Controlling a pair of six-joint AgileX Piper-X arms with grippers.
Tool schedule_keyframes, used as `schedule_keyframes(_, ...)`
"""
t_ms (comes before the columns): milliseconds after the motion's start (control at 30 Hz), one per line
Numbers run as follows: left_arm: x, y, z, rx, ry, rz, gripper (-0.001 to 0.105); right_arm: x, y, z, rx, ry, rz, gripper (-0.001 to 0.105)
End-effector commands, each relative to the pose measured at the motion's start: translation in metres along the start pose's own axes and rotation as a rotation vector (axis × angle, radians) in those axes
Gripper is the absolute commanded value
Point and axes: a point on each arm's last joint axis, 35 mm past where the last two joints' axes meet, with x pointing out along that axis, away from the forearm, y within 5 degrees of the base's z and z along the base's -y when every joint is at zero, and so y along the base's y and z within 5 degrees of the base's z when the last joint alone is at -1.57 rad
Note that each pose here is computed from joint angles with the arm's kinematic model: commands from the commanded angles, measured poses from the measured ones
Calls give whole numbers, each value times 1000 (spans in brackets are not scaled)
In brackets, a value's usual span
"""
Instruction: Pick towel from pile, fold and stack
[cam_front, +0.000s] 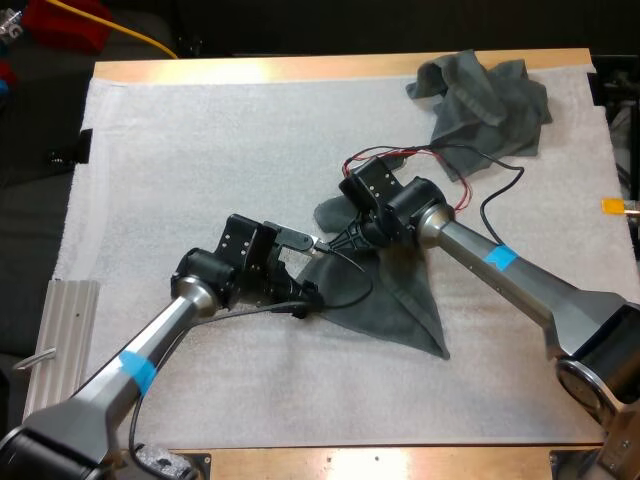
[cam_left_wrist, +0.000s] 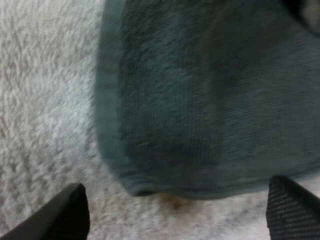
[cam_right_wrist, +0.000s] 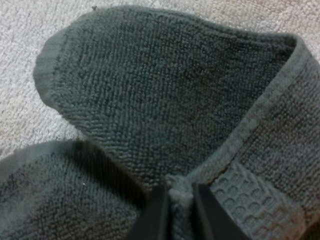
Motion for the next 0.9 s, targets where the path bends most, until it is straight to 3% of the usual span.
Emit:
schedule_keyframes(0,2,1,2,-13,-11,20,70,-4,-2,1,-1,-4,6,0)
schedule_keyframes(267,19,4,9,-47,-32,20,66,-4,-2,1,-1,-4,6,0)
schedule_keyframes(567,35,10,8,-84,2,37,30,-4,-2,1,-1,-4,6,0)
schedule_keyframes(733,41,12,7,-86,22,44,1,-4,-2,0,-2,5,6,0)
schedule_keyframes(867,40,11,7,-68,25,38,0,-4,-2,-2,-3,19,8,0)
